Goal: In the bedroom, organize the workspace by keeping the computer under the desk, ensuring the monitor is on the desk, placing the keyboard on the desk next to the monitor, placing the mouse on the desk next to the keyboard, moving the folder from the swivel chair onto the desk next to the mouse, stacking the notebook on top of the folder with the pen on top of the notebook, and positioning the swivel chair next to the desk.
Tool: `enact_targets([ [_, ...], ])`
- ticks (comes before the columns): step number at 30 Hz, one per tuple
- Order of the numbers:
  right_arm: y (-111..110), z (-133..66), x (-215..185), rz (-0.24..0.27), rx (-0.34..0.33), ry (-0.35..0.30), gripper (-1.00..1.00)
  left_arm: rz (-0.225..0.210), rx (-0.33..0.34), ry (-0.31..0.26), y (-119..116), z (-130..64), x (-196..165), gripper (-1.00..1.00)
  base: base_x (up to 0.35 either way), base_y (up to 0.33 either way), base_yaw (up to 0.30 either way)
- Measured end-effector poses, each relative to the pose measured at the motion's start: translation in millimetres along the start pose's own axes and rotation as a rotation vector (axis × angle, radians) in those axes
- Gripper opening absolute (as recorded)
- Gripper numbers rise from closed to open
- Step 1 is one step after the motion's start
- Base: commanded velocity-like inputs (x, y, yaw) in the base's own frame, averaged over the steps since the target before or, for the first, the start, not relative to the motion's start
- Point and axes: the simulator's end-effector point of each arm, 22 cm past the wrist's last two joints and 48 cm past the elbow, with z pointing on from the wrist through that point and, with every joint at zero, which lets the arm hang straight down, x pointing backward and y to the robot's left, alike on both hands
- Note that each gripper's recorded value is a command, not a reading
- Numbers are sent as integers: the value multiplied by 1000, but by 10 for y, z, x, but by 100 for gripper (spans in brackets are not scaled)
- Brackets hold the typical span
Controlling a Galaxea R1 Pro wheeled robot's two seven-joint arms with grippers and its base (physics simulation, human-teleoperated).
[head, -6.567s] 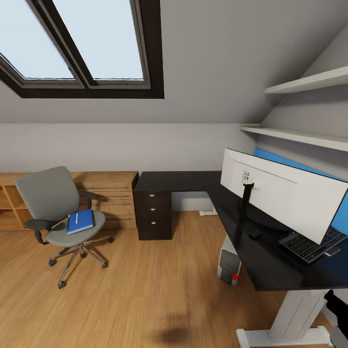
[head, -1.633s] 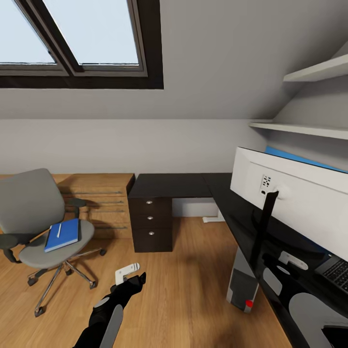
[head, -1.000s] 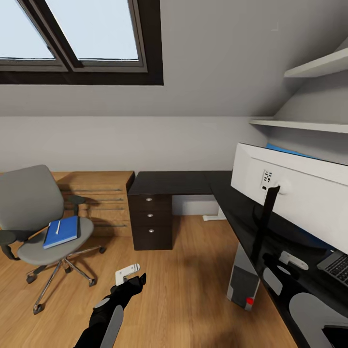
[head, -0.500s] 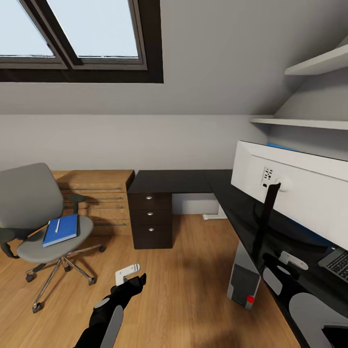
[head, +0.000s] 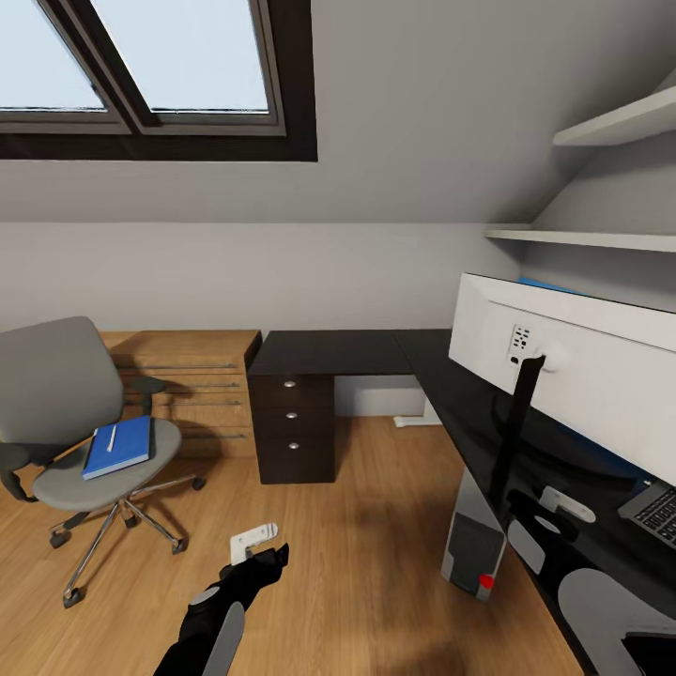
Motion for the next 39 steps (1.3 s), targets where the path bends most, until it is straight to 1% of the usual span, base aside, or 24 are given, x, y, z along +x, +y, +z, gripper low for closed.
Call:
enact_targets([
  [31,-54,14,-14,6,12,-3,100,4,-1,4,4,5,18,100,11,0,0],
  [39,-68,19,-28,7,14,-4,100,4,-1,2,4,3,15,100,111,0,0],
])
